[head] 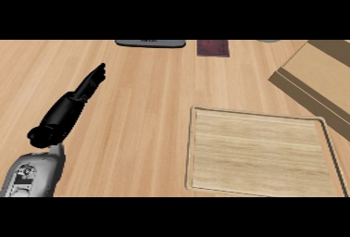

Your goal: Pick the can from the tray and place it in the cardboard box

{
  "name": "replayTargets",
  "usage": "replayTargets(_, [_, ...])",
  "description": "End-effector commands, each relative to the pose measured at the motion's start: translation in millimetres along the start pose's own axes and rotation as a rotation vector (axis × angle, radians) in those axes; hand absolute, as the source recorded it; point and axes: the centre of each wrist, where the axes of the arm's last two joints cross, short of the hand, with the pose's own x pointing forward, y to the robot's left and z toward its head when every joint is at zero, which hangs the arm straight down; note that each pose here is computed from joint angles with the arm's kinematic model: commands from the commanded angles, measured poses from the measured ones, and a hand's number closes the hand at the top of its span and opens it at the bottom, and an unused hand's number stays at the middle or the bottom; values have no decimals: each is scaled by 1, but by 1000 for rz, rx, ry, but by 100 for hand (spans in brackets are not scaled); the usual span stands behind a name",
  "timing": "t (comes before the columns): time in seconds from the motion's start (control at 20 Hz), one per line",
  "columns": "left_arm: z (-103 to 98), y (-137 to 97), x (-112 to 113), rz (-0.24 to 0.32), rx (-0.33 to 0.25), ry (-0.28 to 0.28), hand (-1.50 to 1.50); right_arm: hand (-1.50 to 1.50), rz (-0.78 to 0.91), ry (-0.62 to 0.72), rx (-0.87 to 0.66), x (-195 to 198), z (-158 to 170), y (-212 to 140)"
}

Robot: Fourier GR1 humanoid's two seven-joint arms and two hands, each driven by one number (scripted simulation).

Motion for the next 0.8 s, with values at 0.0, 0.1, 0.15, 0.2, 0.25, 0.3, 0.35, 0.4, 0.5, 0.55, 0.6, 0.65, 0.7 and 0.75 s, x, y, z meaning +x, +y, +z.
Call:
replayTargets(0.0, [-4,2,7,2,-16,-25,0,-150,1,16,138,-28,9,-2])
replayTargets(0.1, [2,2,-4,-8,2,11,0,-150,-22,-86,199,-35,12,4])
replayTargets(0.15, [-4,-11,-1,-1,4,-10,0,-150,-31,-113,180,-29,9,-1])
replayTargets(0.2, [-7,-6,6,-6,11,-9,0,-150,-53,-146,156,-34,10,5])
replayTargets(0.25, [-4,1,5,1,-2,-7,0,-150,-95,-183,155,-33,13,-10])
replayTargets(0.3, [0,-10,1,-6,-5,3,0,-150,-110,-224,149,-25,7,0])
replayTargets(0.35, [2,7,-5,-8,0,0,0,-150,-177,-263,71,-25,7,-3])
replayTargets(0.4, [3,-9,-1,9,0,-4,0,-150,-263,-294,18,-24,5,6])
replayTargets(0.5, [-1,1,-1,4,2,10,0,-150,-482,-376,-104,-17,1,0])
replayTargets(0.55, [-4,-6,-1,11,14,-5,0,-150,-636,-415,-139,-20,1,3])
replayTargets(0.6, [1,-5,-1,-4,-3,5,0,-150,-760,-410,-150,-11,-2,-2])
replayTargets(0.65, [-1,-4,0,2,4,8,0,-150,-835,-412,-182,-18,1,-1])
replayTargets(0.7, [-2,-5,-2,3,20,8,0,-150,-929,-400,-197,-23,4,-6])
replayTargets(0.75, [-1,3,-1,5,24,7,0,-150,-1003,-363,-218,-31,7,-2])
